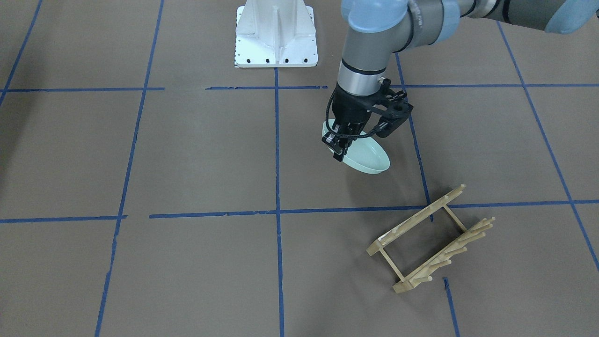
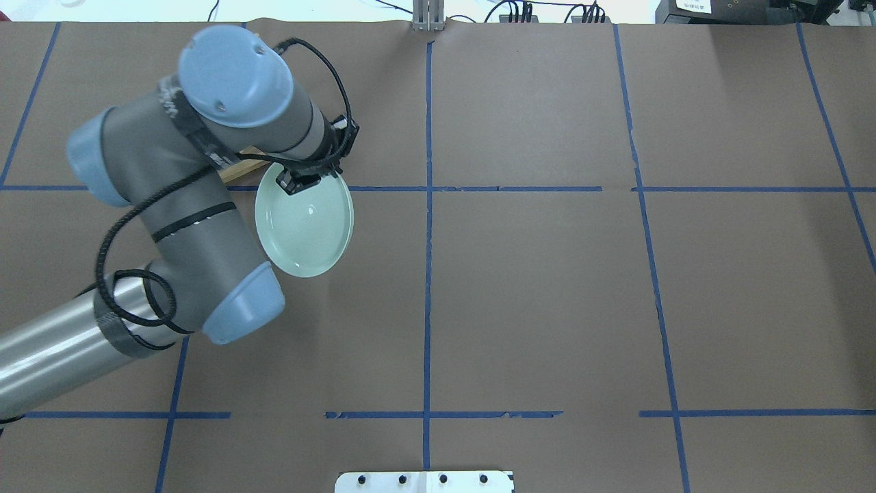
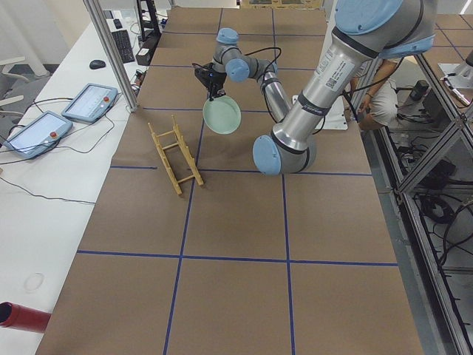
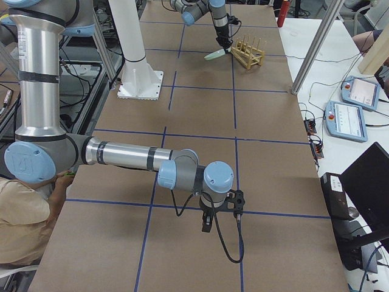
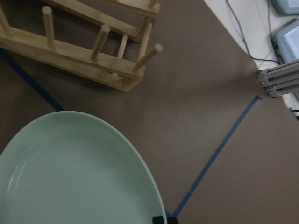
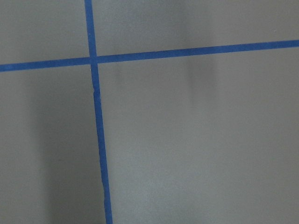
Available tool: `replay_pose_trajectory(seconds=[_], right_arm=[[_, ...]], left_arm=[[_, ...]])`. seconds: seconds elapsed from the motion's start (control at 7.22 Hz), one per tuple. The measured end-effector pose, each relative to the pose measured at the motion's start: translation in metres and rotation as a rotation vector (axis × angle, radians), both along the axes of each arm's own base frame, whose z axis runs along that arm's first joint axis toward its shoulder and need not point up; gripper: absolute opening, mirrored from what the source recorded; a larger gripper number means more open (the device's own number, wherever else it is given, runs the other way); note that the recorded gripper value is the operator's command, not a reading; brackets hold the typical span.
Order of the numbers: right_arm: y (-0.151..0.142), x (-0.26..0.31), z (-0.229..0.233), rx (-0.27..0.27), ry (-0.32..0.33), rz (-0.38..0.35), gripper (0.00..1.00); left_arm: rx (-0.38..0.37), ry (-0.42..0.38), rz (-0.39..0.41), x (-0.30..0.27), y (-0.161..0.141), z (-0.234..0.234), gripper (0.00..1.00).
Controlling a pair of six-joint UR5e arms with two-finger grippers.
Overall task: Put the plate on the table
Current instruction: 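Lift the plate out of the rack with the left gripper, then lower the plate flat onto the table nearer the robot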
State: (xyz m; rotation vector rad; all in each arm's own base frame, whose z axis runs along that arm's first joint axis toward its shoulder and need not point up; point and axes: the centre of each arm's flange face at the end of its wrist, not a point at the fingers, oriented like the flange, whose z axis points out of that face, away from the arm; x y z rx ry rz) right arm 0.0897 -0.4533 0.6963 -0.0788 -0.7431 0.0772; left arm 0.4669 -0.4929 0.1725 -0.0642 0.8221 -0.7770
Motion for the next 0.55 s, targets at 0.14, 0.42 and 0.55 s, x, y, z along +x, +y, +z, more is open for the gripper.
replay_pose_trajectory(seconds=[0.14,0.42,0.55], right_arm=[[0.000,0.000,0.000,0.000,0.000,0.000,1.00],[0.000,0.000,0.000,0.000,0.000,0.000,1.00],[0.000,0.000,0.000,0.000,0.000,0.000,1.00]], left_arm=[[-0.038,-0.124,0.095,0.044,0.008,0.013,0.00],[-0.073,-0.257,0.221,0.103,0.026,0.036,0.28],[-0.070,-0.282,0.262,0.119,0.034,0.041,0.99]])
